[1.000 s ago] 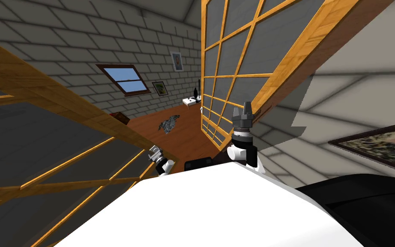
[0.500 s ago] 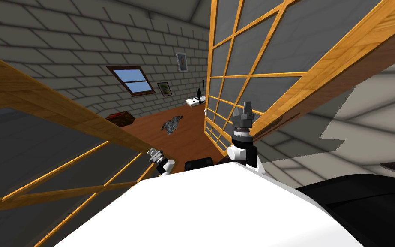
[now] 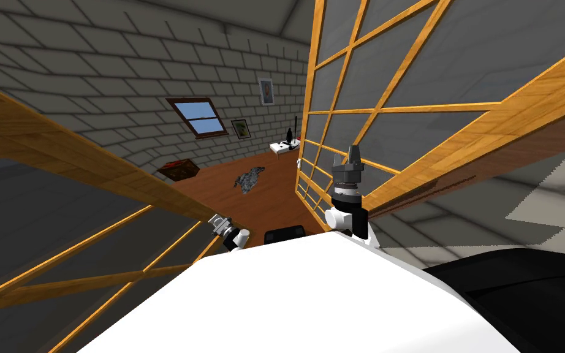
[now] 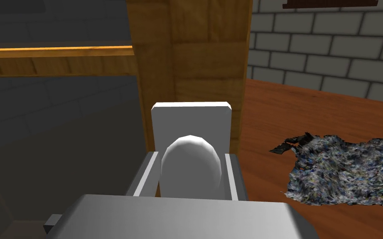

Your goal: Push the door open

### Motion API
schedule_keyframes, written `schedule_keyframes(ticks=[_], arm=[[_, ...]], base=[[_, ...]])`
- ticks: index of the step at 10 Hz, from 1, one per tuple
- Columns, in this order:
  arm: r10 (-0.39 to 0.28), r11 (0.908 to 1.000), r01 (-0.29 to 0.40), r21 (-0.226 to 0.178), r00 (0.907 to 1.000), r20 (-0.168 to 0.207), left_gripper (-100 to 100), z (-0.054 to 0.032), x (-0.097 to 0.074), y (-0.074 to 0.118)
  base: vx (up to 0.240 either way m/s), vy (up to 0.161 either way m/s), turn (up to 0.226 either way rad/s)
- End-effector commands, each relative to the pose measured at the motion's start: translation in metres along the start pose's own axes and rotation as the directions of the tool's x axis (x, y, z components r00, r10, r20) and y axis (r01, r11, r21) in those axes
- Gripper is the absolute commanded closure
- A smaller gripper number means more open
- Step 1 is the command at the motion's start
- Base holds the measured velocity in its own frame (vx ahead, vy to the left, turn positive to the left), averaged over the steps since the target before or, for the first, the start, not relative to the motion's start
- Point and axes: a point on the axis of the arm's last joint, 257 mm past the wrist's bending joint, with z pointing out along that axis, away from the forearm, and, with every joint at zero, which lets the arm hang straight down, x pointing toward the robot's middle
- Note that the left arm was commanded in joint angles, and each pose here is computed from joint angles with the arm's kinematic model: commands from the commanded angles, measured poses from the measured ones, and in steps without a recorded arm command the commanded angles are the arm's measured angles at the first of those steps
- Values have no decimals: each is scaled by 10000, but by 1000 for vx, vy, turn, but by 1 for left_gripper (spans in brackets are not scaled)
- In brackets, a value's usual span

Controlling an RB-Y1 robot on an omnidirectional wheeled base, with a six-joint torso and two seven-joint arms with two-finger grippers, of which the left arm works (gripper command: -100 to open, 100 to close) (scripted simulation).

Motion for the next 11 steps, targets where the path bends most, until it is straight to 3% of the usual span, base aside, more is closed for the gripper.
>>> schedule_keyframes(ticks=[1, 3, 6, 8, 11], arm=[[91, 9998, -86, 193, 9997, -239, 100, 124, 79, -117], [203, 9982, -180, 574, 9990, -389, 100, 238, 138, -329], [203, 9939, -159, 1091, 9990, -389, 100, 290, 148, -551], [167, 9920, -123, 1255, 9993, -342, 100, 282, 132, -606], [-97, 9839, 93, 1787, 10000, 10, 100, 154, -3, -716]], base=[[136, 34, 41], [178, 99, 48], [201, 109, 59], [157, 70, 52], [155, 83, 63]])
